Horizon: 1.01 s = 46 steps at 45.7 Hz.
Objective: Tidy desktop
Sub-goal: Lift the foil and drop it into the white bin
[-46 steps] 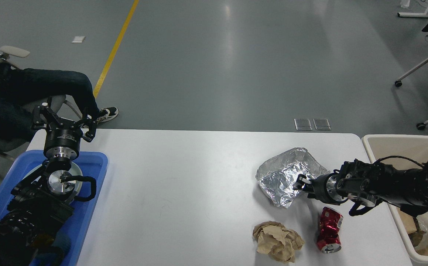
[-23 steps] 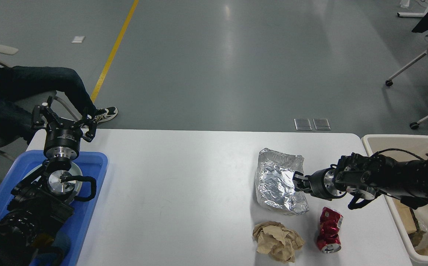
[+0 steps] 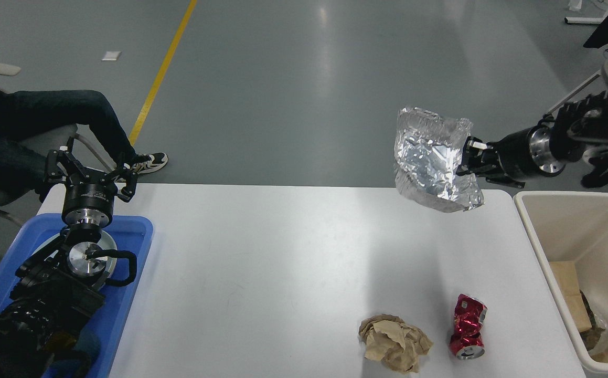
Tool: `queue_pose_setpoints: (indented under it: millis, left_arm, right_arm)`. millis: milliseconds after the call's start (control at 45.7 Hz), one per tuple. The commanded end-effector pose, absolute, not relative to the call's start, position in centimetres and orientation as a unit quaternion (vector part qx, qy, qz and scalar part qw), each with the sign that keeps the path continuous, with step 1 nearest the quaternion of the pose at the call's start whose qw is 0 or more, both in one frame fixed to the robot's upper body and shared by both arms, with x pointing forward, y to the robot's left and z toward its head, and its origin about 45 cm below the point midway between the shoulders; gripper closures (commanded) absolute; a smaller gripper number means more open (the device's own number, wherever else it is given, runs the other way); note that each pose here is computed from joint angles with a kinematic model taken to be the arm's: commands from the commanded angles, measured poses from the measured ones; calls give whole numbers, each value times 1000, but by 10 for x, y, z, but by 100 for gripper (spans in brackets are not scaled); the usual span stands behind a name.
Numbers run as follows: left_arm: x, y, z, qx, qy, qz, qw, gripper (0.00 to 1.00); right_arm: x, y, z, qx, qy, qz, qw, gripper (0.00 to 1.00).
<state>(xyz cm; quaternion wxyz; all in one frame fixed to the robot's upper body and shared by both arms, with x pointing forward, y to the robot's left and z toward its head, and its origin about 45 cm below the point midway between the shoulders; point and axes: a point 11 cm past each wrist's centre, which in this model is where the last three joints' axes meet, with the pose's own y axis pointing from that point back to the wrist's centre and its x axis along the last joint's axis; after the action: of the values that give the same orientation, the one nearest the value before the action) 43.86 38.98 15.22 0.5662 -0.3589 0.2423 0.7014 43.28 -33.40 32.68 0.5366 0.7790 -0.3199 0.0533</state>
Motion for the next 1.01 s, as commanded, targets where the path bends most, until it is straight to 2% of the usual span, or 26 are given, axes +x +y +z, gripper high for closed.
queue_pose_setpoints:
  millis: [0,66,241,350,525,547,591,613,635,766,985]
  left_arm:
    - [439,390,152,-359,242,701,566,4]
    - [439,390,152,-359,242,701,566,4]
    - [439,390,152,-359,242,701,566,4]
    - [439,390,152,-359,242,701,566,4]
    - [439,390,152,-359,242,701,566,4]
    - [439,390,152,-359,242,701,566,4]
    - [439,390,152,-359,242,701,566,4]
    - [439,390,152,-359,242,701,566,4]
    - [439,390,152,-359,242,701,566,4]
    - [439,390,152,-359,242,701,566,4]
    - [439,390,152,-359,242,701,566,4]
  right_arm:
    - [440,-361,346,753,-358,73,547,100]
    - [443,-389,342,721,-391,85,566,100]
    - [409,-493,272,619,-487,63,613,100]
    - [374,-544,233,568,-504,42,649,100]
    - [319,-589,184,533,-513,-9,673,100]
    - [311,-596,178,527,-515,-14,676,75]
    - [303,-604,171,518,-518,-18,680,32]
    - [300,-607,168,514,-522,-18,681,14]
    - [298,-609,166,510,-523,-17,682,0]
    - [282,-610,145,508,-514,-31,691,0]
    - [283,-598,133,520,-497,-33,694,0]
